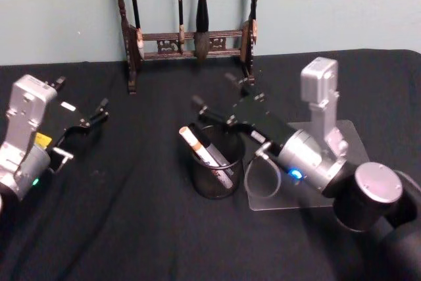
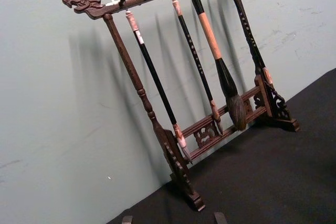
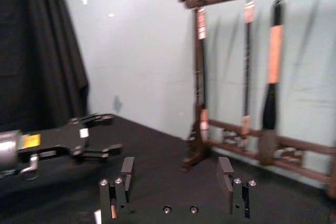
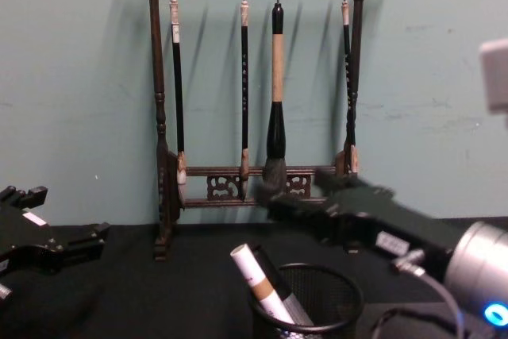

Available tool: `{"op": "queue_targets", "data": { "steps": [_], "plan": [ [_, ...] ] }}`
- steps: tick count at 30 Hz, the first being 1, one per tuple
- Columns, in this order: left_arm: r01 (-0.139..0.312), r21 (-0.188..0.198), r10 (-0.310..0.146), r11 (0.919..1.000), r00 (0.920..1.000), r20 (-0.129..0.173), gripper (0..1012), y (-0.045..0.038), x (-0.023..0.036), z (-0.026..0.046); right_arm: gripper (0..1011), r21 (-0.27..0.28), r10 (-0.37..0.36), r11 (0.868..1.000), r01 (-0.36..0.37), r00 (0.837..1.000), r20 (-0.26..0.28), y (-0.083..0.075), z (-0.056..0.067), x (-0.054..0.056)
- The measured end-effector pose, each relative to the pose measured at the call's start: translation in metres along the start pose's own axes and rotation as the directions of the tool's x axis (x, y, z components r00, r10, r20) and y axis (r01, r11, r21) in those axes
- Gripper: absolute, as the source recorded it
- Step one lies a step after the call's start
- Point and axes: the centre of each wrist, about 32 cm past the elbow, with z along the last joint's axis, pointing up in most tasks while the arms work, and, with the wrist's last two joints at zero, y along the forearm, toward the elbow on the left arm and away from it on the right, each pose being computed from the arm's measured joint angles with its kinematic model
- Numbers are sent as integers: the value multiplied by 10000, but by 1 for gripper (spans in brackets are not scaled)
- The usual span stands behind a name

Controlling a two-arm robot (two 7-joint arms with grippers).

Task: Pick up the water-based marker from the table and place it into the pen holder.

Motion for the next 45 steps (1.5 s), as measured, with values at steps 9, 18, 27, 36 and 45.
{"op": "queue_targets", "data": {
  "steps": [9,18,27,36,45],
  "plan": [
    [1,0,-1,10000,10000,0,1001,0,0,0,1002,28,-1540,9881,1540,9873,392,-202,134,182],
    [0,0,0,10000,10000,0,1001,0,0,0,1002,-257,-2972,9528,3025,9467,1245,-448,118,363],
    [0,0,0,10000,10000,0,1001,0,0,0,1002,-638,-3653,9198,3873,9041,2217,-630,-8,465],
    [0,-1,0,10000,10000,1,1001,0,0,0,1002,-1213,-3872,8942,4309,8805,2734,-735,-150,498],
    [0,-1,0,10000,10000,0,1001,0,0,0,1002,-1469,-3871,8870,4378,8784,2802,-736,-192,491]
  ]
}}
